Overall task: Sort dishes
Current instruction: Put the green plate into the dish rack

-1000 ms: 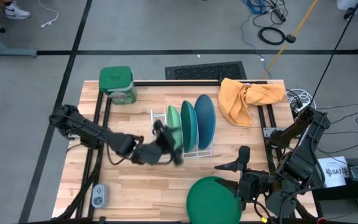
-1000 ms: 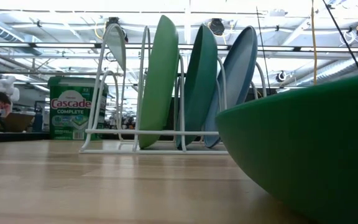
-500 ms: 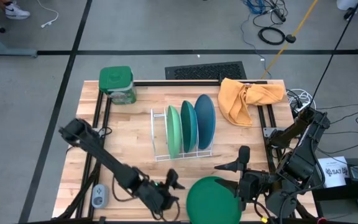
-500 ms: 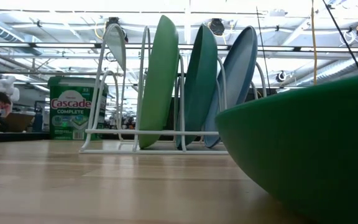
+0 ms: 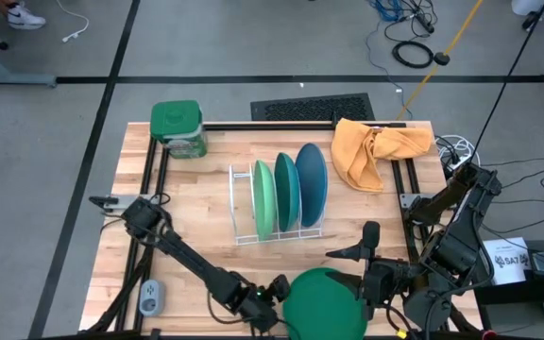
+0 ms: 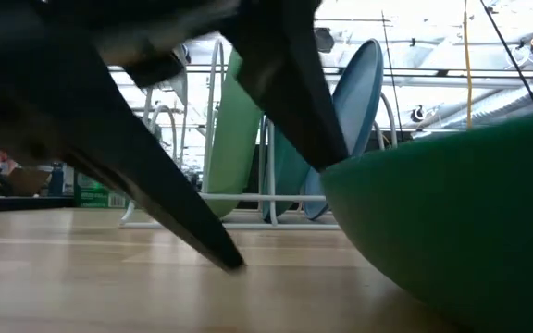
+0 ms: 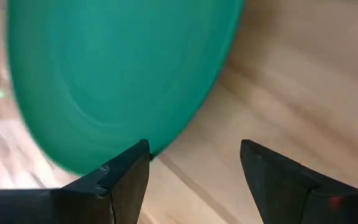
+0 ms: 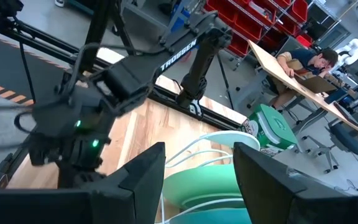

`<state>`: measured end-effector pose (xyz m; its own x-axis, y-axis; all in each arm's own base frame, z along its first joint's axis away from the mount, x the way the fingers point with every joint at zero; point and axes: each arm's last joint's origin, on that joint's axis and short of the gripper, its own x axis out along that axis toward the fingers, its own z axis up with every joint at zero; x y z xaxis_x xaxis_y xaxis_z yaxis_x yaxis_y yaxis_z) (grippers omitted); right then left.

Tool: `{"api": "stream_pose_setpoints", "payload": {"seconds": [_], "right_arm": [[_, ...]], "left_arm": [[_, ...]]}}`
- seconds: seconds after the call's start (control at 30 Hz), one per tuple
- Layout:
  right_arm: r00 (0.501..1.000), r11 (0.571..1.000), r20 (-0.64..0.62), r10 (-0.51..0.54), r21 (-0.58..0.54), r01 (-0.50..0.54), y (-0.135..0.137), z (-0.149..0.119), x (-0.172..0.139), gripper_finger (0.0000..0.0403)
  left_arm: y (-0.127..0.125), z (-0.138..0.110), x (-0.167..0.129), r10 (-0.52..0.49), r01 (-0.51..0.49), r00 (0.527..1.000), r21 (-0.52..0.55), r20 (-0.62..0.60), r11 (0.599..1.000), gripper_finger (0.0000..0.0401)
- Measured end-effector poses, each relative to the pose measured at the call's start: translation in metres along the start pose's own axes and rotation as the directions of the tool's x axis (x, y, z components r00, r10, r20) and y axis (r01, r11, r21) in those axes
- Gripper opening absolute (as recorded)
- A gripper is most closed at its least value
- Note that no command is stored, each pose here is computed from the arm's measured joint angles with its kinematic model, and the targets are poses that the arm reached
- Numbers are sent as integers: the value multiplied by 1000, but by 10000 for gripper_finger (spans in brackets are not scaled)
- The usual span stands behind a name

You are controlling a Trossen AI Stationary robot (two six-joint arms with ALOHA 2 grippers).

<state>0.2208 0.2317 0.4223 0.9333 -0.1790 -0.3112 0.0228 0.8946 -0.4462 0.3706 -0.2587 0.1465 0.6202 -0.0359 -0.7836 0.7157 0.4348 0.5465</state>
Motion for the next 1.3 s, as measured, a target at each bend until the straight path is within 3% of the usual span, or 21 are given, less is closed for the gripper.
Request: {"api": "stream_pose_setpoints", "payload": {"seconds": [0.13, 0.4, 0.53, 0.93, 1.17, 1.3], "right_arm": [[1000, 1000, -1, 0, -2, 0, 0, 0, 0, 183], [1000, 1000, -1, 0, -10, 0, 0, 0, 0, 183], [1000, 1000, -2, 0, -9, 0, 0, 0, 0, 183], [1000, 1000, -2, -1, -9, 1, 0, 0, 0, 183], [1000, 1000, -2, -1, -9, 1, 0, 0, 0, 183], [1000, 1000, -2, -1, -9, 1, 0, 0, 0, 183]], "left_arm": [[0, 5, 14, 31, -29, 999, 91, -24, 995, 250], [5, 14, 20, 110, -113, 993, 129, 30, 985, 248], [7, 16, 20, 127, -135, 990, 156, 55, 979, 213], [19, 6, 26, 18, -20, 993, 16, 120, 1000, 21], [28, 0, 29, 11, -1, 993, -83, 117, 997, 4], [37, 10, 20, 38, -19, 989, -132, 142, 991, 3]]}}
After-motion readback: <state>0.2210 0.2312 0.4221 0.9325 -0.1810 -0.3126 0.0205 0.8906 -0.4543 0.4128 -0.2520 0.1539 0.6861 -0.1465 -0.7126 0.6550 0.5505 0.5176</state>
